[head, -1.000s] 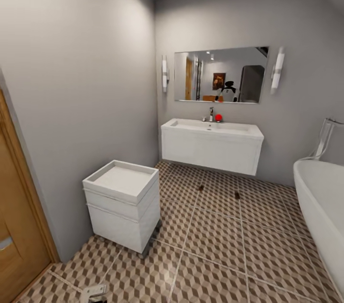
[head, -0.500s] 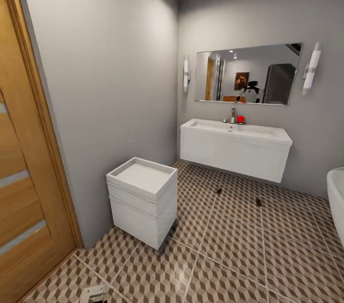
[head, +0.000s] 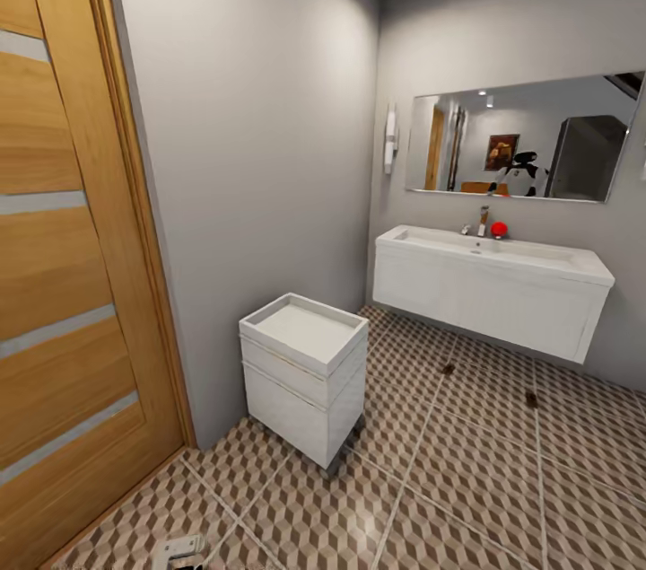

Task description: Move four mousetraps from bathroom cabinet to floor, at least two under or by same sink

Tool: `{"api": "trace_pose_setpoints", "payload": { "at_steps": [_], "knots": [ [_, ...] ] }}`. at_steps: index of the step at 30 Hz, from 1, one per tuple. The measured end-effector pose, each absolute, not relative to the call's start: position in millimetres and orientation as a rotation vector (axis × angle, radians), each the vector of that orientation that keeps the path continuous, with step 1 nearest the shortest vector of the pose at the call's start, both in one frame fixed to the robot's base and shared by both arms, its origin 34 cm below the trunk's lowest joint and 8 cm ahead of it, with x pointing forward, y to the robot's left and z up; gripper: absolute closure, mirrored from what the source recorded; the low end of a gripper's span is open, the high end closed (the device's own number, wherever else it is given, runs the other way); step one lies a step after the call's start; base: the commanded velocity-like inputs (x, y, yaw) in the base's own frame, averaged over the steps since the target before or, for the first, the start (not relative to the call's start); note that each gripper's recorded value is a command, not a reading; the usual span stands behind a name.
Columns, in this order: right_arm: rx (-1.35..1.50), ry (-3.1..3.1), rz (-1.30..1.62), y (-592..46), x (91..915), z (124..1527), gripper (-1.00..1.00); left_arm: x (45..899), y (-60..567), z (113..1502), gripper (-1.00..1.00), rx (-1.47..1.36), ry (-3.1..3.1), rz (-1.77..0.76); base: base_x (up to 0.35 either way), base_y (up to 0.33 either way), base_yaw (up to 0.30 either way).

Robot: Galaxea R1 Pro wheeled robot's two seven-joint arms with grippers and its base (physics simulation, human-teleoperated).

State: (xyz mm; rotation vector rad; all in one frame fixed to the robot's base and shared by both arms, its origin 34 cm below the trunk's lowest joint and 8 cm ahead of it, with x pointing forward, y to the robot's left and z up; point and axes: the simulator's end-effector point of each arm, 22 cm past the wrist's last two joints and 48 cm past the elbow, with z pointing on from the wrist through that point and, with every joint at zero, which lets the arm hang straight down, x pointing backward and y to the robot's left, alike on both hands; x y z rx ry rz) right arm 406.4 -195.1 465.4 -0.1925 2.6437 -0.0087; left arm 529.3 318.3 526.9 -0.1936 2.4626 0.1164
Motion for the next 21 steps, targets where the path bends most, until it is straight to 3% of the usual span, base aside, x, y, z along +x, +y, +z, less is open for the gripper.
{"api": "trace_pose_setpoints", "payload": {
  "at_steps": [21],
  "knots": [
    [-0.191, 2.643, -0.010, -195.7, 406.0, 465.3, -1.00, 529.6, 320.0, 527.4, -1.00, -0.197, 2.460, 0.126, 0.000, 0.000, 0.277]
  ]
}}
